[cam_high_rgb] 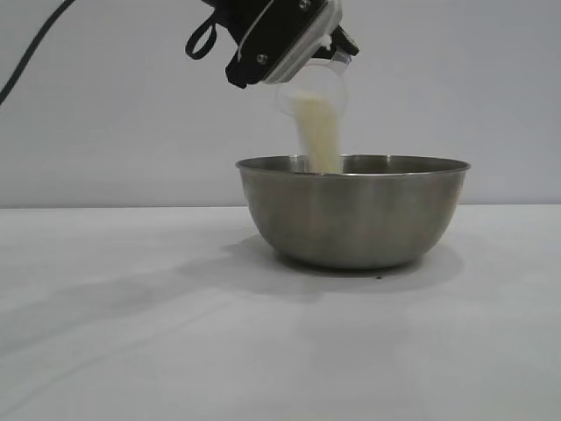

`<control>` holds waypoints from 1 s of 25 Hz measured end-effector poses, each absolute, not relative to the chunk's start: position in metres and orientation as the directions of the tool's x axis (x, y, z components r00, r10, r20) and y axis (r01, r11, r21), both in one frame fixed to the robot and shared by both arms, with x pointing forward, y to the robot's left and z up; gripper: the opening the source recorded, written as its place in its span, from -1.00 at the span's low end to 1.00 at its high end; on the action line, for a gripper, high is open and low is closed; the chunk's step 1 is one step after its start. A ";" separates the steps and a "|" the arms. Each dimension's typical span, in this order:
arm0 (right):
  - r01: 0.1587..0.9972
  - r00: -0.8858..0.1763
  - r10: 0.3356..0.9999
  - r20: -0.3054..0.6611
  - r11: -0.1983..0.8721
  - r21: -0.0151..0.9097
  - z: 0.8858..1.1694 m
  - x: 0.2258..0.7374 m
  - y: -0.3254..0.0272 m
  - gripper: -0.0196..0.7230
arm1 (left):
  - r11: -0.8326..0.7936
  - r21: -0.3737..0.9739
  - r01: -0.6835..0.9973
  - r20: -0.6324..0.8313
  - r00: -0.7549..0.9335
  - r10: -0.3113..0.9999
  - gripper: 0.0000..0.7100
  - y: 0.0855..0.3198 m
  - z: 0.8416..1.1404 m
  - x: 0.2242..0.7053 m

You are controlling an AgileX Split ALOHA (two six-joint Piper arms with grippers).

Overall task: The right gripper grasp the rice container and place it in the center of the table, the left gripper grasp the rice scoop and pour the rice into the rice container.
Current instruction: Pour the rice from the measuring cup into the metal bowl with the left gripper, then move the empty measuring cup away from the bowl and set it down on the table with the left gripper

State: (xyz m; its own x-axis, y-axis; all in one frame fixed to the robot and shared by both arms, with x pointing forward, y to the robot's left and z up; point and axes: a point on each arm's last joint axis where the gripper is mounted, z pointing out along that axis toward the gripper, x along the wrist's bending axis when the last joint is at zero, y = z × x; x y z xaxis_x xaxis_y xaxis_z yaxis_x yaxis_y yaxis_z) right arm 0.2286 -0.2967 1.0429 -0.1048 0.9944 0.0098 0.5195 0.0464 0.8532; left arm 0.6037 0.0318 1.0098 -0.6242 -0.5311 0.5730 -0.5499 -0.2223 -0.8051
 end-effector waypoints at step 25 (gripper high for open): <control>0.520 -0.105 0.994 0.010 0.046 0.853 1.043 0.229 -0.297 0.32 | -0.273 0.953 0.133 0.224 0.302 0.927 -1.00 0.121 1.001 0.642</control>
State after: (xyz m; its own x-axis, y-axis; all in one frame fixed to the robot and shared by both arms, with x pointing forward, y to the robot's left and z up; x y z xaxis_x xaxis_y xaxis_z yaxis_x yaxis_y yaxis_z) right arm 0.2286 -0.2967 1.0429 -0.1048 0.9944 0.0098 0.5195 0.0464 0.8532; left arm 0.6419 0.1206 1.0006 0.3022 0.9267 0.2236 0.1333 -0.2734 0.9526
